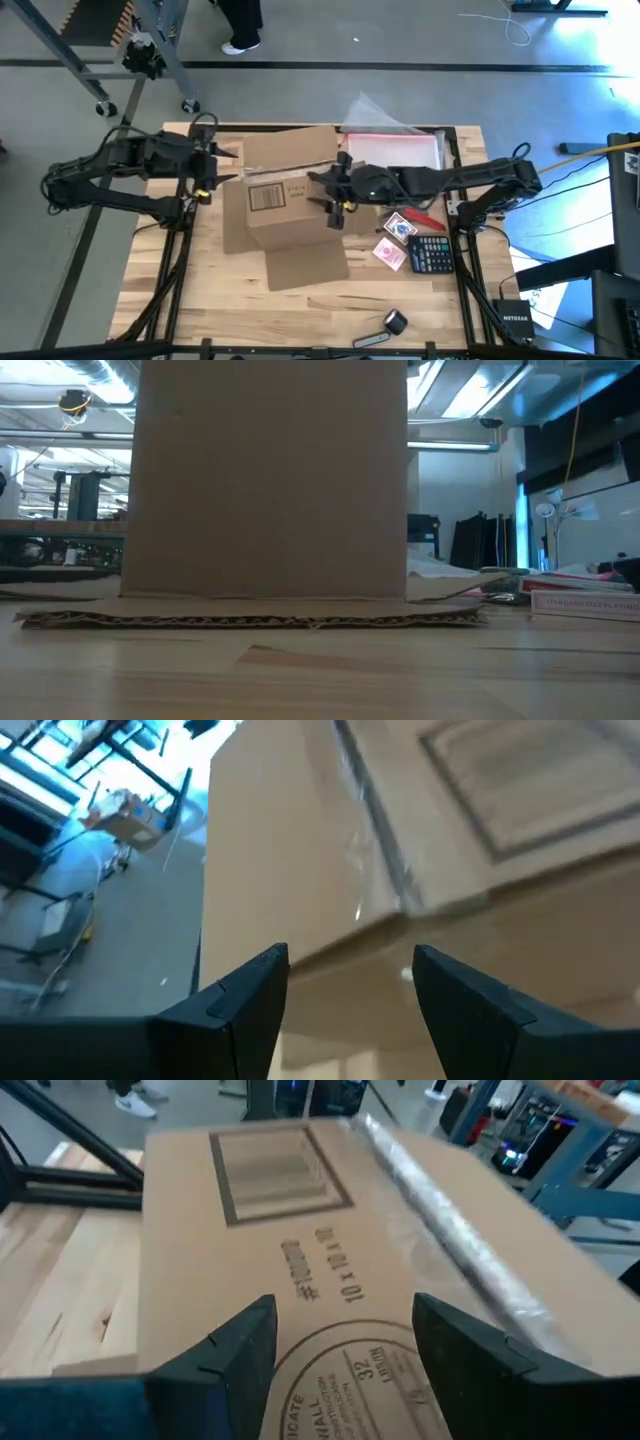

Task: Unpack boxes
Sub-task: Break down box until it is fully flat

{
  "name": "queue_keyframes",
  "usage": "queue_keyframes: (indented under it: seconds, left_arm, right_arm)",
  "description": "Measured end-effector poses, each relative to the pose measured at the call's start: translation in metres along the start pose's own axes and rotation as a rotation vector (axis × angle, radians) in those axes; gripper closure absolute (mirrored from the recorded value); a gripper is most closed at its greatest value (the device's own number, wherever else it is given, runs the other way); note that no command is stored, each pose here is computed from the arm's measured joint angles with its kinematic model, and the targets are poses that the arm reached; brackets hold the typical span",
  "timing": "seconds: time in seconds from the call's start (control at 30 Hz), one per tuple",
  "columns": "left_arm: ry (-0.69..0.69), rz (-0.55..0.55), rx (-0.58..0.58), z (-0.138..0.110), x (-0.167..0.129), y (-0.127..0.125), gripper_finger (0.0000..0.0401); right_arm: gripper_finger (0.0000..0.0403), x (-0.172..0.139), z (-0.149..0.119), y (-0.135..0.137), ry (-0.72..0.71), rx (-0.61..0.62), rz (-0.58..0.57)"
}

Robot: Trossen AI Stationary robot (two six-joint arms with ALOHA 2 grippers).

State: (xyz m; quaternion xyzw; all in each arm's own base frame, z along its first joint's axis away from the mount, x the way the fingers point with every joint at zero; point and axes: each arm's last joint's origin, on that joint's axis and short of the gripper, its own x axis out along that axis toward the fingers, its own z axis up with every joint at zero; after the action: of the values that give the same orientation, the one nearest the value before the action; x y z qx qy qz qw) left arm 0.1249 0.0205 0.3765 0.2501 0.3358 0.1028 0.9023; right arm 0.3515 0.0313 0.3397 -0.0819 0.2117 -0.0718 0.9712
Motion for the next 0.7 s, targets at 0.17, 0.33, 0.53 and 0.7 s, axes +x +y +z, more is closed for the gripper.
queue_keyframes:
  seconds: [0.17, 0.33, 0.53, 0.7]
  left_arm:
    - [0.047, 0.067, 0.086, -0.004, 0.014, -0.004, 0.0192]
    - [0.014, 0.103, 0.15, 0.0, 0.015, -0.002, 0.0192]
    - [0.079, 0.072, 0.224, -0.006, 0.015, -0.005, 0.0192]
    - [0.073, 0.076, 0.235, -0.002, 0.02, -0.004, 0.0192]
  right_arm:
    - [0.0178, 0.011, -0.005, 0.003, 0.02, -0.004, 0.014]
    - [0.0178, 0.013, -0.006, 0.004, 0.021, -0.003, 0.026]
    - [0.0178, 0.013, -0.006, 0.005, 0.024, -0.004, 0.027]
    - [0.0178, 0.013, -0.006, 0.005, 0.026, -0.005, 0.028]
